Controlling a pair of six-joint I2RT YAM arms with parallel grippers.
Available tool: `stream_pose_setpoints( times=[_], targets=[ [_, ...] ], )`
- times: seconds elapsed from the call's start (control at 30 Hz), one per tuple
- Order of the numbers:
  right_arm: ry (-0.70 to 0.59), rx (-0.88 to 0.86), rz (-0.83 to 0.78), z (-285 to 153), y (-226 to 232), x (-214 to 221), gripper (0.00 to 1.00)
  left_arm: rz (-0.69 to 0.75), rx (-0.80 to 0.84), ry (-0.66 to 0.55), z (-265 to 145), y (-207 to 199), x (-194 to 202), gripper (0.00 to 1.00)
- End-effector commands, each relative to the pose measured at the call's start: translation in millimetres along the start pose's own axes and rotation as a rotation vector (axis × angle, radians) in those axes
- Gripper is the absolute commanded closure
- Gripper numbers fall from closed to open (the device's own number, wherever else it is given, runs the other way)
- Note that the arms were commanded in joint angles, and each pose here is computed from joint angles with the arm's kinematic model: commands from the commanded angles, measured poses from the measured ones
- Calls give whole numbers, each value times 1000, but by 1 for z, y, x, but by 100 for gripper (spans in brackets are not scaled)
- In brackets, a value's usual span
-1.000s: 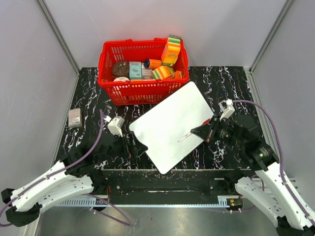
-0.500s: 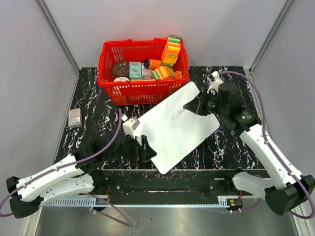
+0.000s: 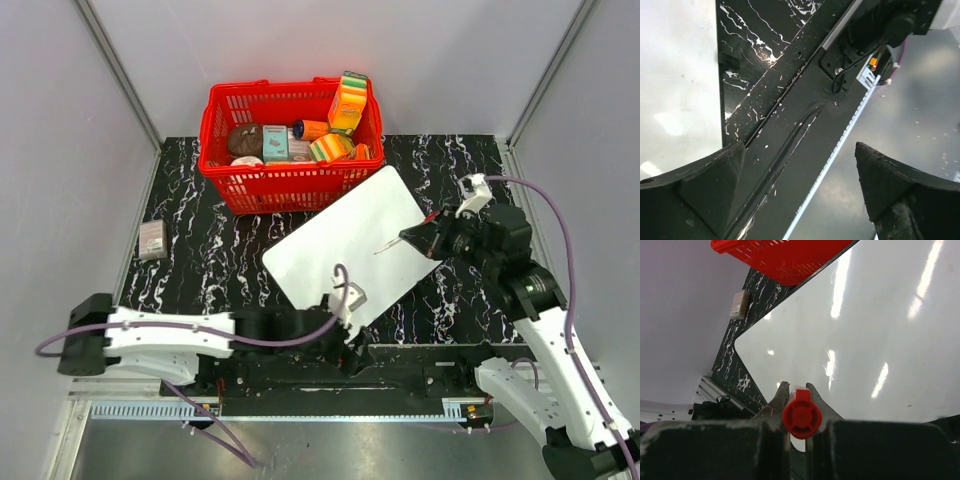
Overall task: Write a sentence on the whiteboard
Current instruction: Pick up the whiteboard stand from the center of the board.
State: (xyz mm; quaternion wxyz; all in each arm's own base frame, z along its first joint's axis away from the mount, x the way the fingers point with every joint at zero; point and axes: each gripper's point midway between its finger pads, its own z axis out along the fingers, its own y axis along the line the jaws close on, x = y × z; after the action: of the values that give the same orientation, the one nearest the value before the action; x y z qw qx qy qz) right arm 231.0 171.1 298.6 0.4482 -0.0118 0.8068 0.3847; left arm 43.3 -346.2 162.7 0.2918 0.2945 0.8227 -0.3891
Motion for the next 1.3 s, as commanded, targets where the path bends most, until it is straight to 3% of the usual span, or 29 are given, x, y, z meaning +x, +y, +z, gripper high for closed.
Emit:
stream_pose_setpoints(
  times=[0.0, 0.1, 0.13, 0.33, 0.43, 0.47, 0.7, 0.8, 1.27],
  targets=[
    [-36, 57, -43, -5, -19, -3, 100, -9, 27, -149, 27, -28, -27, 8],
    [-63, 150, -49, -1, -43, -14, 100, -53, 15, -209, 34, -22, -29, 18],
    [-68, 171, -51, 1, -49, -17, 100, -61, -11, -234, 35, -16, -32, 27],
    [-102, 209, 5, 20, -71, -29, 100, 20, -61, -247, 61, -6, -27, 38],
    [-108, 224, 6, 25, -82, -21, 100, 68, -34, -244, 78, -14, -26, 57],
    [-114, 255, 9, 26, -89, -20, 100, 73, -19, -257, 82, -19, -30, 69],
    [-166, 330, 15, 23, -104, -26, 100, 110, -60, -259, 126, -8, -21, 94],
    [-181, 346, 16, 21, -106, -28, 100, 113, -86, -232, 141, -1, -17, 100],
    [-234, 363, 13, 14, -106, -37, 100, 122, -372, -117, 170, 58, 13, 100]
  ],
)
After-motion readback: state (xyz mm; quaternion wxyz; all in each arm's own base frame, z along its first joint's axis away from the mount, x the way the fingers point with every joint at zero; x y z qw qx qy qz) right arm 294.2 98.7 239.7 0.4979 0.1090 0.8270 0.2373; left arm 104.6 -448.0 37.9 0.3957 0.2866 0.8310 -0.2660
